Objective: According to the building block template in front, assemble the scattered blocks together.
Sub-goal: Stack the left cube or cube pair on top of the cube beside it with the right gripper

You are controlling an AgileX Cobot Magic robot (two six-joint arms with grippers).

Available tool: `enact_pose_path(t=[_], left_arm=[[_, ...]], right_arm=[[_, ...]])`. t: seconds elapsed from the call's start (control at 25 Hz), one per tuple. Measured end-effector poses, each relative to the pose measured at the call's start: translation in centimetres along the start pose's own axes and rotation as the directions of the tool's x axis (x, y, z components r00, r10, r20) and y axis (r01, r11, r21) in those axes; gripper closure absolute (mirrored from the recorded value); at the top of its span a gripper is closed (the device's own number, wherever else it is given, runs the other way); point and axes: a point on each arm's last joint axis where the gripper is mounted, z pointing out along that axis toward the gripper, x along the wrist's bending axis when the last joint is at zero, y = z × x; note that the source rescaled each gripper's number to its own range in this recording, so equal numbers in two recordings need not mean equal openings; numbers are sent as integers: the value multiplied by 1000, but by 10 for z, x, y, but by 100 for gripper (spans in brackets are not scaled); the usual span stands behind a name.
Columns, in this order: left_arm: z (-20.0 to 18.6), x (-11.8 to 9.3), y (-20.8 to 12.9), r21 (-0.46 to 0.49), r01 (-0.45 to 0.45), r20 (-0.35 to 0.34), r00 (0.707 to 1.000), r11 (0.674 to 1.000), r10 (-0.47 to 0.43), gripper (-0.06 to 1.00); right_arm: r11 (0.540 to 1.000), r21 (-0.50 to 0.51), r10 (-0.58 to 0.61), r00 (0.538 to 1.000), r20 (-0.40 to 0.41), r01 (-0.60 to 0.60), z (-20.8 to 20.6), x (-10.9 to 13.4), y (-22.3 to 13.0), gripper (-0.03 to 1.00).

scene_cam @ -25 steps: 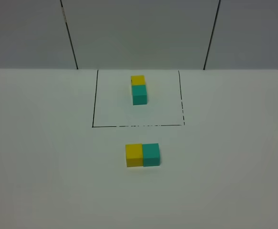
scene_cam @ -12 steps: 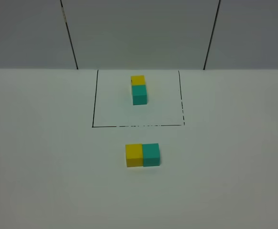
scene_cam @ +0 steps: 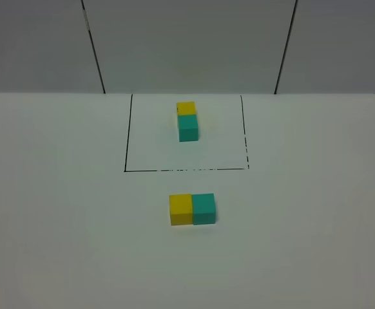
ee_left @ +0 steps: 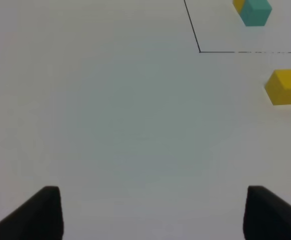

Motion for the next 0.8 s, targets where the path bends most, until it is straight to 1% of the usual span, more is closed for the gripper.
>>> enact_pose_path(t=[0.8], left_arm=[[0,0,0,0,0,0,1000,1000,0,30]], right_arm=[[1000,1,5,1000,1,-5,0,0,0,22]])
